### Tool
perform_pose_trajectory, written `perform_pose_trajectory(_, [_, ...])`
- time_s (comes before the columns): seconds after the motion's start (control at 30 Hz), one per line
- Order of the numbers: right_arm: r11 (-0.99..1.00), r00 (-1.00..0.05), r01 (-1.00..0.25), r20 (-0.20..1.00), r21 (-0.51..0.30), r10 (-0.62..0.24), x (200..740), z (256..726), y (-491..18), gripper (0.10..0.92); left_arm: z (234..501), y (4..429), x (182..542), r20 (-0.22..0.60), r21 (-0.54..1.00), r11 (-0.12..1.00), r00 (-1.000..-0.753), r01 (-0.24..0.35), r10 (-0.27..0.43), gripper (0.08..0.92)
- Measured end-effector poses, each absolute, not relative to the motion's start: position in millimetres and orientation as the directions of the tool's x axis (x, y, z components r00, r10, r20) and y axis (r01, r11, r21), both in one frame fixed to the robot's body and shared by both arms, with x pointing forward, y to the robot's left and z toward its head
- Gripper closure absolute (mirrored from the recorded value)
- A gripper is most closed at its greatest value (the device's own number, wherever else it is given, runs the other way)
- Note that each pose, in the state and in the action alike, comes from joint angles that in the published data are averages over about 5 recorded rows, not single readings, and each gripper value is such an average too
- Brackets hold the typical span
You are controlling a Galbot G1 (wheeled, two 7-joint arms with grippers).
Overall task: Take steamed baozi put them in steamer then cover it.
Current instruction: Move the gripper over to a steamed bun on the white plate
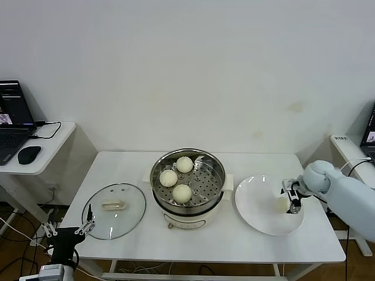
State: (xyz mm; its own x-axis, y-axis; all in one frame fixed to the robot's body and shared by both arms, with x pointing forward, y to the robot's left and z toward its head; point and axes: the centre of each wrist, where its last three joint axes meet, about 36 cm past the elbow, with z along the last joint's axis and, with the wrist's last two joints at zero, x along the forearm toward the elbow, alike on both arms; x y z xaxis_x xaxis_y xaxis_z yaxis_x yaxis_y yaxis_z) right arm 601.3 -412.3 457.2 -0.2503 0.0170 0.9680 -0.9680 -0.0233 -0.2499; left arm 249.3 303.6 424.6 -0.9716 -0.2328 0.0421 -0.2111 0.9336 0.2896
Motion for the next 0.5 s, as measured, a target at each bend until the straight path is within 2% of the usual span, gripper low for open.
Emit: perform_pose_trajectory(0.5, [-0.006,-0.238,-0.971,0.971,-0.238,0.028,603.1,447.2,-413.5,0.41,424.0,301.8,247.7,0.045,0.285,0.935,-0.971,-0.211,-0.233,0.177])
